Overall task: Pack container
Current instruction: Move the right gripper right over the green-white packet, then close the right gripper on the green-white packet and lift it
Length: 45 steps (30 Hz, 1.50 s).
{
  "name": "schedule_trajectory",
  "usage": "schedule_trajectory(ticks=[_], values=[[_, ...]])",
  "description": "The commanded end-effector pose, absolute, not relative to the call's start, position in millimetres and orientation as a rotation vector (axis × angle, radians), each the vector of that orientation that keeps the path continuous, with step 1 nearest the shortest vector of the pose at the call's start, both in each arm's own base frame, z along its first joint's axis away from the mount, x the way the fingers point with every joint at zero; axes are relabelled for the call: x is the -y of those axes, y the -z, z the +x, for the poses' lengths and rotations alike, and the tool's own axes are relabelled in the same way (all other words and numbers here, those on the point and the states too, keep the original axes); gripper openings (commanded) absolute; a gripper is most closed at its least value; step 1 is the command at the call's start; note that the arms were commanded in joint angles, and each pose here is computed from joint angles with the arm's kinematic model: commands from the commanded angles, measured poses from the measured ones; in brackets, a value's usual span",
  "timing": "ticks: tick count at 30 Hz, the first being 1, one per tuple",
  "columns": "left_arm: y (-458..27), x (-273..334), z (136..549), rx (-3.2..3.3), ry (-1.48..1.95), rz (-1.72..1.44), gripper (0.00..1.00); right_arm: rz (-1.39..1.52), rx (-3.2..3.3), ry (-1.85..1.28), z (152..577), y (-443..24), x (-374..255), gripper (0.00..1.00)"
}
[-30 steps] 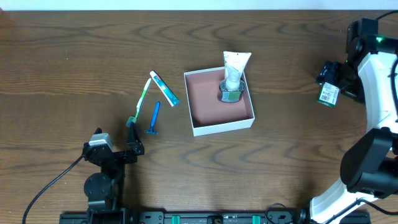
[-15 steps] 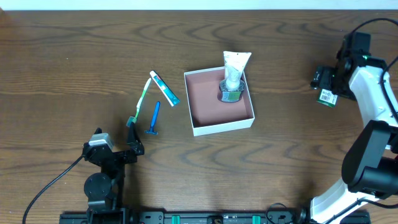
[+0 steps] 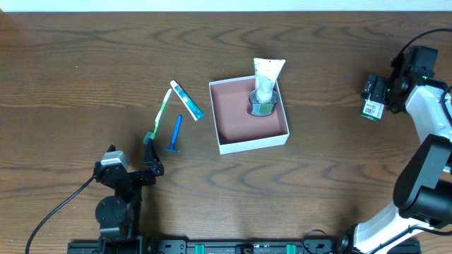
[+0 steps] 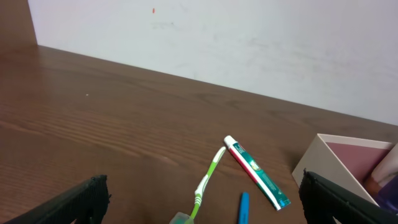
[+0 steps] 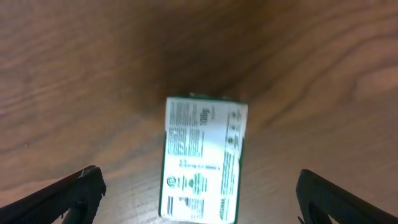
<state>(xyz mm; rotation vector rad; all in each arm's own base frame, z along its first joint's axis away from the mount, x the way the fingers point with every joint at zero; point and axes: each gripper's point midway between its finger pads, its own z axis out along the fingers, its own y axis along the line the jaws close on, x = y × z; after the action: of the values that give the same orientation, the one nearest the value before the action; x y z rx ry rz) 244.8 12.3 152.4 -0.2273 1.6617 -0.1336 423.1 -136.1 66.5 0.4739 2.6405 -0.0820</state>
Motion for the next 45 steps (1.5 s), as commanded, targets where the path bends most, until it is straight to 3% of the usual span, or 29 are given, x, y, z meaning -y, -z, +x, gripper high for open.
schedule_trajectory(ticks=[1, 12, 20, 28, 31, 37, 45], values=[[-137, -11, 244, -1.711, 0.137, -0.225, 0.99, 0.434, -2.665, 0.020, 422, -49, 128, 0.99], [-137, -11, 244, -1.711, 0.137, -0.225, 0.98, 0.456, -2.755, -0.046, 415, -3, 120, 0.99], [-137, -11, 244, -1.711, 0.137, -0.225, 0.98, 0.465, -2.792, -0.051, 413, 18, 119, 0.84], [-137, -11, 244, -1.711, 0.137, -0.225, 0.98, 0.431, -2.759, -0.018, 421, 15, 126, 0.81], [-137, -11, 244, -1.711, 0.137, -0.225, 0.98, 0.425, -2.750, -0.015, 423, 14, 126, 0.75], [-137, -11, 244, -1.711, 0.137, -0.225, 0.98, 0.433, -2.751, -0.018, 422, 14, 126, 0.50], [-137, -11, 244, -1.711, 0.137, -0.225, 0.98, 0.479, -2.751, -0.075, 421, 9, 119, 0.45]])
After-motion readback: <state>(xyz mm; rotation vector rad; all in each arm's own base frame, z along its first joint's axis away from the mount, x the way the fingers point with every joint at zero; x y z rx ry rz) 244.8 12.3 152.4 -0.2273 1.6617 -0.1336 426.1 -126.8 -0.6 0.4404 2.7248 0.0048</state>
